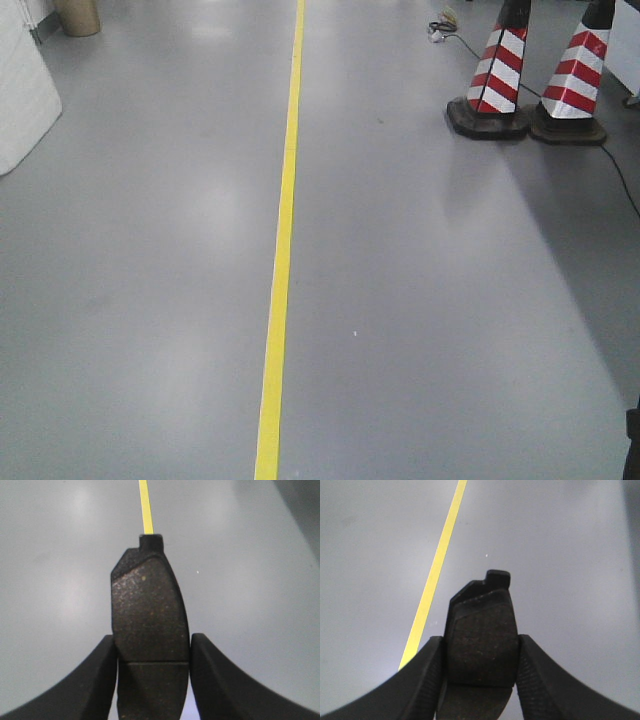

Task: Move and align brake pads A on conveyor
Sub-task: 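Drive along the yellow floor line past the striped cones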

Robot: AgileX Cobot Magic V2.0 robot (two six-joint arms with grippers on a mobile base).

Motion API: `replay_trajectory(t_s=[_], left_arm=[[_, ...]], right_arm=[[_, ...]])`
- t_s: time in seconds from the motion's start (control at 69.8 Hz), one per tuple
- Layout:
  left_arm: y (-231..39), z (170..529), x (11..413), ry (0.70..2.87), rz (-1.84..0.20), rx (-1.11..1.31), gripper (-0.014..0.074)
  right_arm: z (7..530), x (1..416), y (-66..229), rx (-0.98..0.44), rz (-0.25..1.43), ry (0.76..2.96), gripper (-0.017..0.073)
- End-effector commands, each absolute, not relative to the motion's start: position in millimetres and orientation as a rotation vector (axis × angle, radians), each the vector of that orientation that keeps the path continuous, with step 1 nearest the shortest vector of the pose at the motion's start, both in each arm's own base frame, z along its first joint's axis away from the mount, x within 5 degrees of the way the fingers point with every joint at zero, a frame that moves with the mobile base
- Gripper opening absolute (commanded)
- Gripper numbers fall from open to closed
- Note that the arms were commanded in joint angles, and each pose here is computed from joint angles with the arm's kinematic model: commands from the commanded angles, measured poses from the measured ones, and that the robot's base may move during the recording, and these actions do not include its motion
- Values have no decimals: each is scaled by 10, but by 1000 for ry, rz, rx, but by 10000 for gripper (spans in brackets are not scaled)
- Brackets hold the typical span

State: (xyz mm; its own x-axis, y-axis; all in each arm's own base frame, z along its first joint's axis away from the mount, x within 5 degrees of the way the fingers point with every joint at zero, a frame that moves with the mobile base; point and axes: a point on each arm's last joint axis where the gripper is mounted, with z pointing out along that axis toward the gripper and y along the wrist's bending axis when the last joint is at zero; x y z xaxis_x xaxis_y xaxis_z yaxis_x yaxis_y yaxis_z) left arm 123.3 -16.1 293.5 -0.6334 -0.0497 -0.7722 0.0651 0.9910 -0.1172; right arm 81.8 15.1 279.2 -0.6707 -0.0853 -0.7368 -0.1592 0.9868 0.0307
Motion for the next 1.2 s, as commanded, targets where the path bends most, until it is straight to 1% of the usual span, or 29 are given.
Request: replay_trajectory(t_s=[0.0, 1.189], left_arm=[[-170, 3091, 1282, 2141, -190, -6, -7], [-170, 3091, 1282, 2141, -190, -6, -6]], right_arm=[[2936, 863, 152, -160, 118, 2210, -2], [2936, 863, 152, -160, 118, 2210, -2]])
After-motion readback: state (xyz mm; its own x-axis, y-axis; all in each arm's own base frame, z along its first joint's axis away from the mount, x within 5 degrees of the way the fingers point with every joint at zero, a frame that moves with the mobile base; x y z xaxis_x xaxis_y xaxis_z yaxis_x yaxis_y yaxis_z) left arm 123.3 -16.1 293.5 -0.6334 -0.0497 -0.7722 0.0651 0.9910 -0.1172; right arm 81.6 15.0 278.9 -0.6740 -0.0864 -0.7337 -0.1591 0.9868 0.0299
